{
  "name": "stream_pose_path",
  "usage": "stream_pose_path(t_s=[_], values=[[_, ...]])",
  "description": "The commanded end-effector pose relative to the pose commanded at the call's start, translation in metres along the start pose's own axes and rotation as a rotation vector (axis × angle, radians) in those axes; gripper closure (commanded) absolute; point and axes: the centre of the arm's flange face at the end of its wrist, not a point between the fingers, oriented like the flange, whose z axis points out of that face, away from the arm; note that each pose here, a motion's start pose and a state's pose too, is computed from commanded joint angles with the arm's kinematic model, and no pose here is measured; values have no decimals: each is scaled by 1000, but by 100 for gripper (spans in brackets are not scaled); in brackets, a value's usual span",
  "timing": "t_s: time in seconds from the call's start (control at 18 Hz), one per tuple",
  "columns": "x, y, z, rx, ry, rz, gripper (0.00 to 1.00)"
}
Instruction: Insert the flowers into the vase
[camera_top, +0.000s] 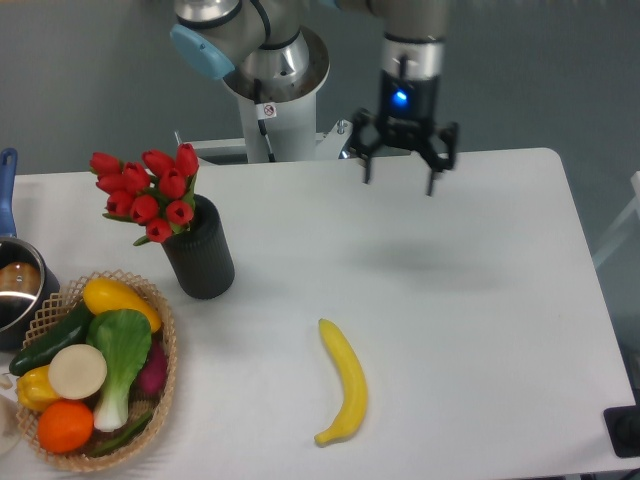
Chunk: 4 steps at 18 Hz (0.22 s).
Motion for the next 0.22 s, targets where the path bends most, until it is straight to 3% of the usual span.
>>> stream_pose_path(t_s=[0.22], values=[[-9, -9, 38, -147, 5, 116, 0]])
